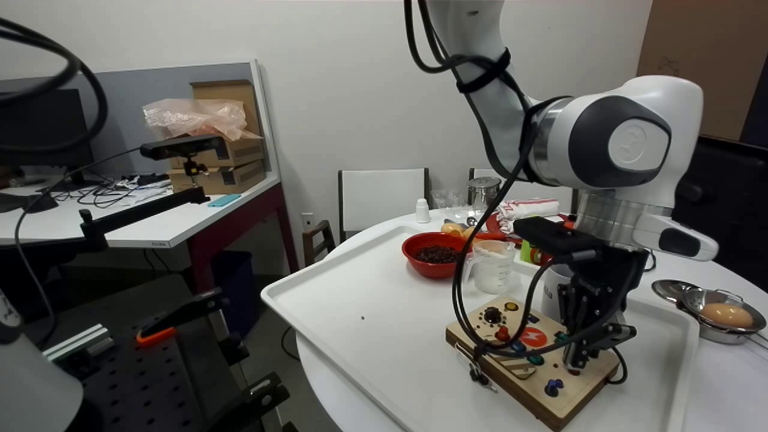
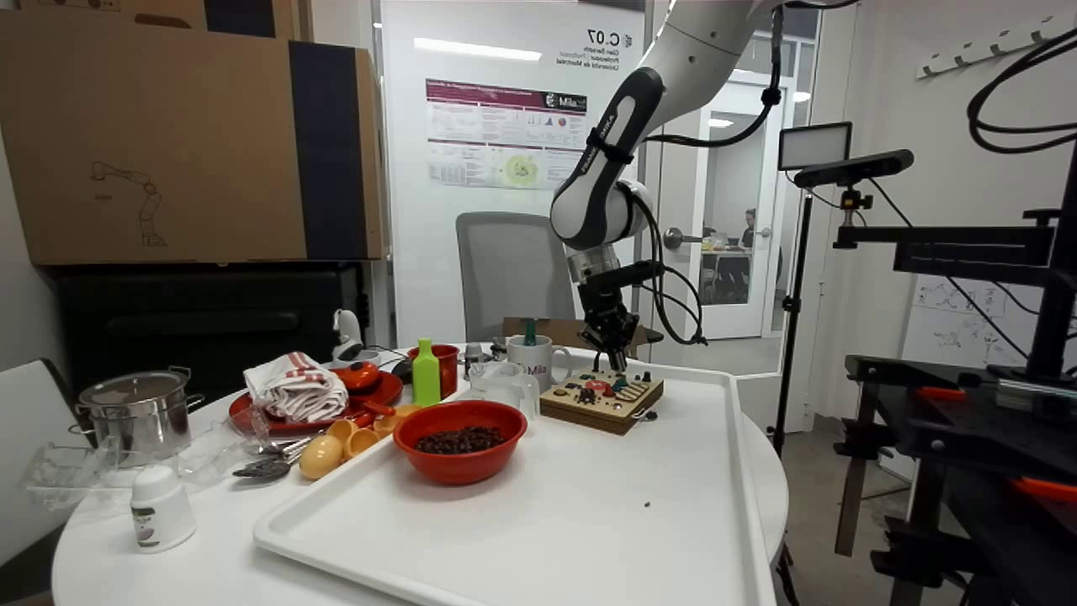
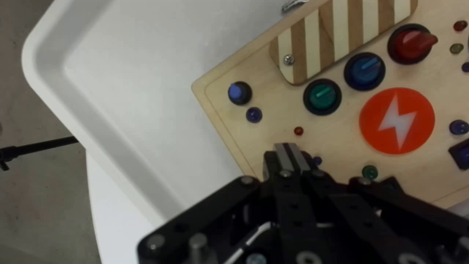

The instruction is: Put all the objects in the measuring cup into the red bowl and press the red button on the thing

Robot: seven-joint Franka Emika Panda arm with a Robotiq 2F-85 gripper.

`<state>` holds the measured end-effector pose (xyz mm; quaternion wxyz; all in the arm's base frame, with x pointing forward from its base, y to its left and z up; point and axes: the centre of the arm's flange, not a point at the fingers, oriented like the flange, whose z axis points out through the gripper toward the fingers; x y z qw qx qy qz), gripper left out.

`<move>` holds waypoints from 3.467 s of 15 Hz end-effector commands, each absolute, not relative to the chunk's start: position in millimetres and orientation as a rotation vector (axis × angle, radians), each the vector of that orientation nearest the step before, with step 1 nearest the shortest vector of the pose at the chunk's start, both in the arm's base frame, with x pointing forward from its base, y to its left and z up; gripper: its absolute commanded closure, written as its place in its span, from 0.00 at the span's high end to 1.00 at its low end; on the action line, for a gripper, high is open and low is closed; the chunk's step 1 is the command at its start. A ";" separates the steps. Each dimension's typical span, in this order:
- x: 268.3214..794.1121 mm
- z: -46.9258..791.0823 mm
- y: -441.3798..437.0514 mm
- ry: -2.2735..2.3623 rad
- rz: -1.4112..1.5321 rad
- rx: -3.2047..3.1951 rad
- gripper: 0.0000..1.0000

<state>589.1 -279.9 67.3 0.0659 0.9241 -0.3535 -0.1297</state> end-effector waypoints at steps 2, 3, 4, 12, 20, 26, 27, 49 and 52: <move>594.0 61.0 -279.4 -1.098 -0.408 2.775 0.00; 593.6 59.5 -280.6 -1.100 -0.408 2.772 0.00; 594.1 58.7 -281.4 -1.099 -0.408 2.772 0.00; 599.4 51.6 -280.8 -1.083 -0.405 2.777 0.00; 593.1 41.5 -283.2 -1.112 -0.435 2.773 0.00; 587.5 47.8 -283.9 -1.150 -0.426 2.785 0.00; 587.9 58.9 -283.9 -1.151 -0.401 2.791 0.00; 569.5 114.4 -263.7 -0.978 -0.307 2.889 0.00; 569.0 108.6 -266.2 -0.986 -0.315 2.882 0.00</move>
